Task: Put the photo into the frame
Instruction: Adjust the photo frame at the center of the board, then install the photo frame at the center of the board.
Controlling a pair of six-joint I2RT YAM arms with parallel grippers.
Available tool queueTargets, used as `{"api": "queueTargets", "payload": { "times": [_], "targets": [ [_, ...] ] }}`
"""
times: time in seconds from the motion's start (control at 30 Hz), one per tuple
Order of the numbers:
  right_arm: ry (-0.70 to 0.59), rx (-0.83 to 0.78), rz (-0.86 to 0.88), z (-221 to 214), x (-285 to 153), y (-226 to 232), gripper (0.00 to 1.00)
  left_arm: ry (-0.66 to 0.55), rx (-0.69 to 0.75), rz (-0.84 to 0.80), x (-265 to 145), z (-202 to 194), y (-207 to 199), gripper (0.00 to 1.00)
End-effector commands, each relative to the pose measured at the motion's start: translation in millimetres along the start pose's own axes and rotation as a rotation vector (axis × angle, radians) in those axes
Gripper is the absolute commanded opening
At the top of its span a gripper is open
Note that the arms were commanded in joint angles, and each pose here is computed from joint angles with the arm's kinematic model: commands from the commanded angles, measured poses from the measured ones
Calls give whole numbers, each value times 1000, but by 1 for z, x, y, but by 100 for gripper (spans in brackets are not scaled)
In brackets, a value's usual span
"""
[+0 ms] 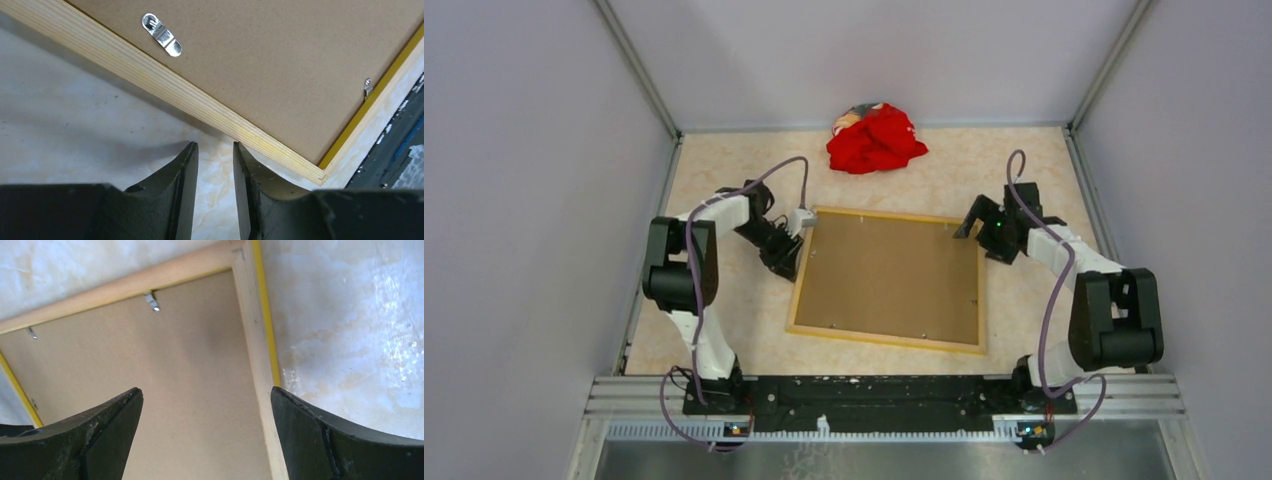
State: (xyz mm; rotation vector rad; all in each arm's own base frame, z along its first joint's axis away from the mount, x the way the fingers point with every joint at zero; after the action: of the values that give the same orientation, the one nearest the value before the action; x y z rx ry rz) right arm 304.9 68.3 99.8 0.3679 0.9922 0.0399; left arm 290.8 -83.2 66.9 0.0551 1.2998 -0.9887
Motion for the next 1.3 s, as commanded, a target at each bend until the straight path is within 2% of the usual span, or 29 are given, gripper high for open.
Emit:
{"api": "queueTargets", "payload": {
  "times": [0.0, 0.07, 0.17, 0.3, 0.43, 0.8, 1.03, 1.13, 1.27],
  "targets": [
    [-153, -36, 16, 43, -22, 14, 99, -7, -33, -68, -5, 1, -1, 39],
    [-202, -35, 0, 54, -36, 16, 98, -46, -49, -79, -15, 10, 4, 40],
    [-265, -38, 33, 59, -50, 32, 96, -123, -104, -134, -25, 25, 6, 46],
    [-244, -88, 115, 46, -50, 72, 92, -129, -160, -180, -14, 38, 6, 56],
    [-202, -129, 241, 23, -37, 119, 88, -98, -171, -176, 4, 38, 9, 55],
    [-34, -144, 561, -38, 14, 239, 76, -82, -194, -196, 14, 34, 15, 24],
    [50, -183, 647, -75, 48, 298, 67, -76, -215, -194, 22, 26, 17, 15],
    [83, -175, 671, -86, 61, 312, 60, -73, -219, -188, 24, 22, 18, 14],
    [105, -167, 678, -94, 71, 321, 58, -73, -216, -184, 23, 21, 18, 13]
  ]
}}
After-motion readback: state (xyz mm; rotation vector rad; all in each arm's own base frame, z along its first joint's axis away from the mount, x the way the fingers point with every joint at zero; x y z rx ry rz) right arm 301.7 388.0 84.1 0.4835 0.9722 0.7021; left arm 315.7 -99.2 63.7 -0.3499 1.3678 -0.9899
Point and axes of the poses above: each gripper's point midway between its finger pads, its own x axis out along the fingers, its own y axis along the line the jaws close on, z = x × y, the point moved 5 cm from there along -x, back along the fingers, and after that the axes turned 13 degrees about -x, right-handed, at the moved point
